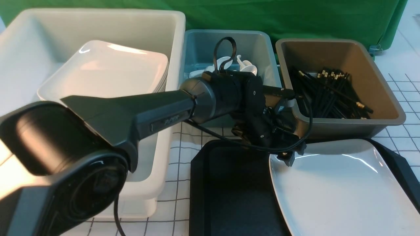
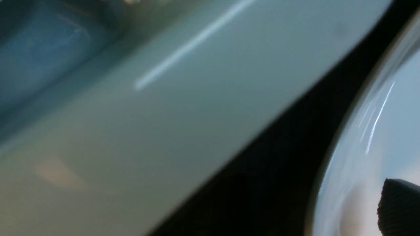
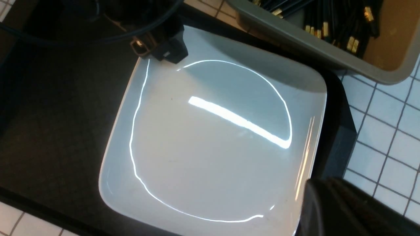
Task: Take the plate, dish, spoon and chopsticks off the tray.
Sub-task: Use the left arm to grab a plate from the dinner plate, then use the left arm to put the plate into the large storage box on the left
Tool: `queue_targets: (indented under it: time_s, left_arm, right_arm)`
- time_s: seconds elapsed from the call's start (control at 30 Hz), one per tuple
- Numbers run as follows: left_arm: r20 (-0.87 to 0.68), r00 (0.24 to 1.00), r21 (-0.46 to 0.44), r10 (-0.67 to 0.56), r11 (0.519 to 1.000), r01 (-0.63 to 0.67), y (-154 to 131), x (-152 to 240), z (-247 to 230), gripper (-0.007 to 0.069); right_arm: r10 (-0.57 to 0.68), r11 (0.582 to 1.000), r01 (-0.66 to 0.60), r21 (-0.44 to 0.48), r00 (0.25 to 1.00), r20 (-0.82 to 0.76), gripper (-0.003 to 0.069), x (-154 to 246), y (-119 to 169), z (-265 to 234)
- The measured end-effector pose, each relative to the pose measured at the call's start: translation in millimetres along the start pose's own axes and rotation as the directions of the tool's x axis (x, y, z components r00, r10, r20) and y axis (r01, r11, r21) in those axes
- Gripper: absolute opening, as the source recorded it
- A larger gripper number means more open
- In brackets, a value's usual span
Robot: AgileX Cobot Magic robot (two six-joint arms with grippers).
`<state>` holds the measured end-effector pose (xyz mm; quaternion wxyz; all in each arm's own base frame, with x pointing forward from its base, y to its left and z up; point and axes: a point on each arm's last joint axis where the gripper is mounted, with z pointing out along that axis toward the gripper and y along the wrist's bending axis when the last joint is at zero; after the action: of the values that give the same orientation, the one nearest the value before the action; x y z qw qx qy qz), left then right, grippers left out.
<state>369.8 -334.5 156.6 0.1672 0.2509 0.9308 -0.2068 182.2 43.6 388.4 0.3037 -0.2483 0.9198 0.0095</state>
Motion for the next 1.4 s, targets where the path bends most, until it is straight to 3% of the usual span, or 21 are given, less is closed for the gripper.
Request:
queue_targets:
  time_s: [0.13,0.2,0.27,0.57,0.8,1.1,1.3,1.4]
  left_arm:
    - [0.004,1.000,0.007,-0.012,1.000,0.012,0.6,0.4,4.5,0.0353]
    - [-0.002,1.000,0.012,-0.014,1.000,0.014,0.4,0.9,5.5,0.0202]
    - [-0.003,1.000,0.025,-0.030,0.999,0.030,-0.4,0.1,4.3,0.0146]
    - [-0.030,1.000,0.043,0.008,0.999,-0.007,-9.4,-2.4,-22.6,0.0111]
    - [0.079,0.988,0.080,0.131,0.987,-0.137,-36.8,-15.7,-108.6,0.0009]
    - [0.217,0.948,0.038,0.234,0.968,-0.248,-52.6,-17.1,-194.5,0.0013]
    - [0.362,0.910,0.006,0.205,0.975,-0.222,-41.2,-19.0,-257.9,0.0013]
    - [0.433,0.888,-0.022,0.155,0.987,-0.161,-17.8,-18.7,-294.5,0.0013]
  right_arm:
    - [-0.016,1.000,0.016,0.005,1.000,0.017,0.0005,-1.6,-0.5,0.0]
    - [-0.019,1.000,0.019,0.008,1.000,0.023,0.0005,-2.1,-0.6,0.0]
    - [-0.019,1.000,0.018,0.009,0.999,0.027,0.0005,-2.4,-0.8,0.0]
    - [-0.019,1.000,0.018,0.011,0.999,0.040,0.0005,-3.7,-1.0,-0.1]
    - [0.003,1.000,0.000,-0.028,0.993,0.118,0.0005,-15.7,1.8,-16.5]
    - [-0.012,0.988,0.058,-0.143,0.954,0.300,0.0006,-38.7,13.1,-60.3]
    - [0.000,0.964,0.118,-0.239,0.897,0.442,0.0007,-51.3,23.8,-80.1]
    - [0.027,0.948,0.135,-0.288,0.868,0.495,0.0007,-56.1,28.4,-85.8]
